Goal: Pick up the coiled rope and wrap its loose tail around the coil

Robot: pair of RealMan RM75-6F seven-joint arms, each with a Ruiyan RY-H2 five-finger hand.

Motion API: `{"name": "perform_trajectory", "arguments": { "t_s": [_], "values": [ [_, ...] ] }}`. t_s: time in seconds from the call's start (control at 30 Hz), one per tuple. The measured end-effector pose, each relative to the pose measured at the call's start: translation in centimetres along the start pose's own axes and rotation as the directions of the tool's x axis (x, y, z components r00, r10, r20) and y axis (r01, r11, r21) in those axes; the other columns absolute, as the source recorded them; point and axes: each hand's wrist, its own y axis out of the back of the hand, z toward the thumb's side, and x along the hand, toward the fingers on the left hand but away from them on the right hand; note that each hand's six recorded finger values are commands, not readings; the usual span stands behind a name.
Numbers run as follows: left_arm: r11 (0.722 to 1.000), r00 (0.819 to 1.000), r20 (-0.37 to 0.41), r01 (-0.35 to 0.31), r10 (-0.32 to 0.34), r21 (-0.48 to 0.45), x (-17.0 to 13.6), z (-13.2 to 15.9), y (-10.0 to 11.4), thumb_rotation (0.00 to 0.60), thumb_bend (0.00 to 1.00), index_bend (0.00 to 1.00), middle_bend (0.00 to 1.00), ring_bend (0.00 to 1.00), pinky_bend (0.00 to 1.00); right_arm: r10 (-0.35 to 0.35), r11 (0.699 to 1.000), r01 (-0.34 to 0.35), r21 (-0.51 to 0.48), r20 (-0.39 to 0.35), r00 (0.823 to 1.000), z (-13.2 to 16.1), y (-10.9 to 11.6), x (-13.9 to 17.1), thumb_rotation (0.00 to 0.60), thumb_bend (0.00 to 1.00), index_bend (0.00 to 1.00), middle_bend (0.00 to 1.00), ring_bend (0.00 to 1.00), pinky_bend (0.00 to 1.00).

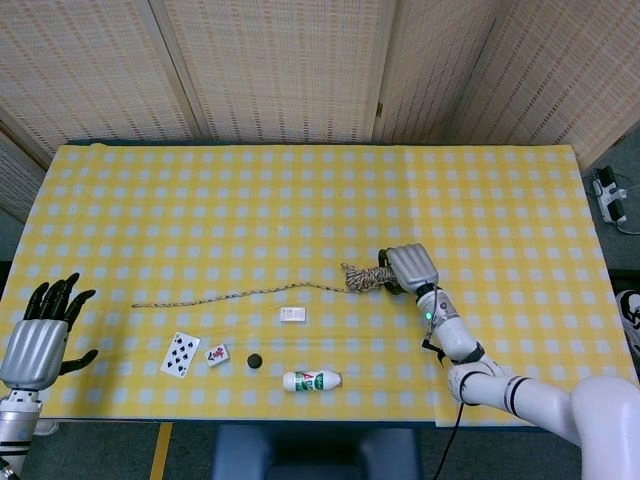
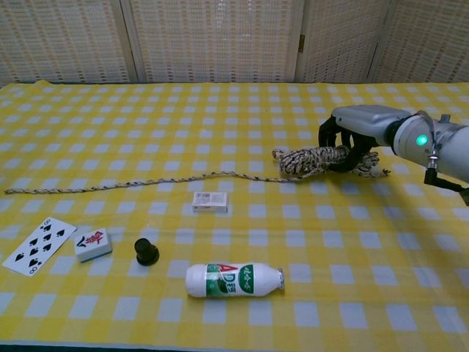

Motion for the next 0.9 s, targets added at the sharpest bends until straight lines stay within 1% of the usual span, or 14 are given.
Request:
{"name": "perform_trajectory", "arguments": {
  "t_s": [0.1,0.17,0.3,0.4,0.47,0.57,0.7,0.8,0.9],
  "values": [
    [1.0,0.999,0.044,0.004,-0.003,-0.003,1.7,1.0,0.1,0.6,0.18,0.27,0.1,0.11,0.0,-0.018,1.0,0.017,-0.025,-0.022,1.0,0.3,0.8,0.7,0.6,0.55,0.58,0.51,0.56,0.52],
    [1.0,0.998,0.069,0.009,-0.008,-0.011,2.7,1.7,0.1,0.6,0.22,0.31,0.12,0.13,0.01,-0.028,0.999,0.027,-0.045,-0.033,0.999,0.5,1.3,1.2,0.6,0.55,0.59,0.51,0.57,0.53],
    [0.998,0.993,0.112,0.045,-0.04,-0.041,5.0,3.2,-0.5,0.6,0.26,0.36,0.15,0.15,0.03,-0.051,0.995,0.046,-0.086,-0.055,0.997,0.9,2.4,2.0,0.6,0.55,0.59,0.52,0.57,0.53],
    [0.997,0.99,0.125,0.068,-0.063,-0.035,6.9,4.0,-1.1,0.6,0.28,0.39,0.16,0.16,0.04,-0.069,0.993,0.062,-0.1,-0.067,0.995,1.2,3.1,2.5,0.6,0.55,0.59,0.52,0.57,0.53],
    [0.997,0.991,0.119,0.069,-0.067,-0.016,7.7,4.2,-1.6,0.6,0.28,0.42,0.17,0.16,0.04,-0.078,0.992,0.071,-0.103,-0.072,0.994,1.3,3.5,2.8,0.6,0.55,0.59,0.52,0.57,0.53],
    [0.997,0.992,0.099,0.083,-0.083,0.008,8.9,4.4,-2.8,0.6,0.28,0.44,0.17,0.16,0.04,-0.086,0.992,0.078,-0.102,-0.076,0.993,1.5,3.9,3.0,0.6,0.55,0.59,0.52,0.57,0.53],
    [0.992,0.991,0.054,0.117,-0.119,0.049,10.0,3.8,-4.7,0.6,0.28,0.46,0.17,0.16,0.04,-0.086,0.991,0.078,-0.107,-0.072,0.994,1.6,4.0,3.2,0.6,0.55,0.59,0.52,0.57,0.53],
    [0.988,0.988,0.02,0.149,-0.15,0.047,10.3,3.2,-6.1,0.6,0.32,0.47,0.17,0.17,0.04,-0.084,0.991,0.076,-0.11,-0.071,0.994,1.7,3.9,3.2,0.6,0.55,0.59,0.52,0.57,0.53],
    [0.984,0.985,0.002,0.173,-0.173,0.034,10.4,2.8,-7.2,0.6,0.35,0.49,0.18,0.17,0.04,-0.083,0.991,0.075,-0.109,-0.073,0.994,1.9,3.9,3.1,0.6,0.55,0.59,0.52,0.57,0.53]
  ]
}}
